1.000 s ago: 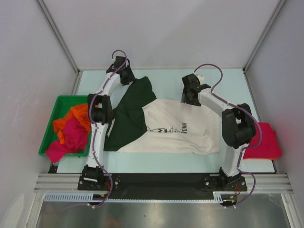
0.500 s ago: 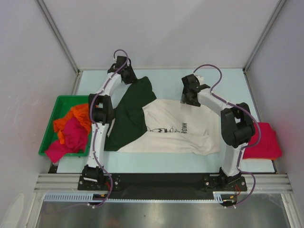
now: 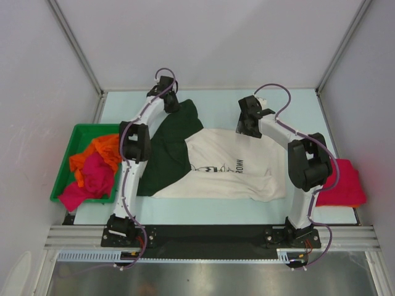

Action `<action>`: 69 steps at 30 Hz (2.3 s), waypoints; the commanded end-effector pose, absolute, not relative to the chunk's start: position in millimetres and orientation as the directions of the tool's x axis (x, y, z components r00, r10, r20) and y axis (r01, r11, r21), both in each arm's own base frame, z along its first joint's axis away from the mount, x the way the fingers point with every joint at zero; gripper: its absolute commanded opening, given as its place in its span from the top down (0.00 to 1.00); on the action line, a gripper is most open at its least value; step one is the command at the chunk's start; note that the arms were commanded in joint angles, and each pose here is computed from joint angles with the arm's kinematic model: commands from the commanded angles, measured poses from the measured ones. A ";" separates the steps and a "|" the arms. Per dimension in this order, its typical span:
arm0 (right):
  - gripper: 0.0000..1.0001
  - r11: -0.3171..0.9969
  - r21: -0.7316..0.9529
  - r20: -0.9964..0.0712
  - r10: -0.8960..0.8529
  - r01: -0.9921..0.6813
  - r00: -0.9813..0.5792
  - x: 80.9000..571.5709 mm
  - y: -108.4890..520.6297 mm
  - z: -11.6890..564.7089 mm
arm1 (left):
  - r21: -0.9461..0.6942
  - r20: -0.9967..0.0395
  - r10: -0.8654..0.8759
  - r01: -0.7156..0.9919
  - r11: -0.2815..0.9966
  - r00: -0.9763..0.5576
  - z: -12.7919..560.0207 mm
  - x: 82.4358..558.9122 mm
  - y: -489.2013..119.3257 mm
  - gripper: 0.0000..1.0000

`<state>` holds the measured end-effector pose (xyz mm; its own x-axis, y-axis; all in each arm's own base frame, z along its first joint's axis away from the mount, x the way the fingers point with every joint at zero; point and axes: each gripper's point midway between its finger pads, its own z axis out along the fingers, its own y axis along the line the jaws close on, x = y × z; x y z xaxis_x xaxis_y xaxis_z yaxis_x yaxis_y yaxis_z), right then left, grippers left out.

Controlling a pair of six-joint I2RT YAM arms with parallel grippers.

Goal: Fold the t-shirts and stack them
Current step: Grap the side of the flattened tshirt furthest away from the robot with both arms

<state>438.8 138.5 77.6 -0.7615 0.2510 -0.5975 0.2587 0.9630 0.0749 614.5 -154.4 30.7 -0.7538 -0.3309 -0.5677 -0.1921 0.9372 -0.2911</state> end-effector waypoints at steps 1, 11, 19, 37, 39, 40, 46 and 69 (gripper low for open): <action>0.38 0.961 0.105 -0.612 0.264 0.255 -0.745 446.8 145.8 82.7 | -0.301 -0.667 -0.329 -0.162 0.940 -0.668 83.0 622.7 -149.2 1.00; 0.39 0.967 0.098 -0.624 0.245 0.237 -0.742 444.3 154.3 85.7 | -0.355 -0.779 -0.329 -0.056 0.933 -0.533 196.7 622.3 -161.9 1.00; 0.39 0.949 0.080 -0.627 0.286 0.305 -0.725 443.0 135.9 82.6 | -0.329 -0.785 -0.301 -0.047 0.943 -0.541 202.7 599.0 -162.2 1.00; 0.44 0.804 0.000 -0.615 0.469 0.595 -0.633 456.1 3.5 63.7 | -0.298 -0.745 -0.302 -0.107 0.948 -0.594 157.5 596.7 -153.5 1.00; 0.44 0.792 -0.010 -0.607 0.481 0.611 -0.633 455.7 -3.2 57.6 | -0.291 -0.744 -0.299 -0.113 0.950 -0.598 154.4 595.5 -152.0 1.00; 0.45 0.787 -0.017 -0.606 0.482 0.616 -0.633 457.0 -6.0 56.9 | -0.292 -0.744 -0.303 -0.118 0.949 -0.596 154.7 595.7 -149.9 1.00; 0.46 0.766 -0.052 -0.583 0.498 0.641 -0.642 456.4 -19.3 40.8 | -0.293 -0.730 -0.314 -0.137 0.946 -0.607 144.9 593.6 -142.7 1.00; 0.97 0.758 -0.077 -0.543 0.513 0.648 -0.665 456.5 -25.5 21.3 | -0.291 -0.717 -0.321 -0.153 0.944 -0.618 135.3 594.2 -136.9 1.00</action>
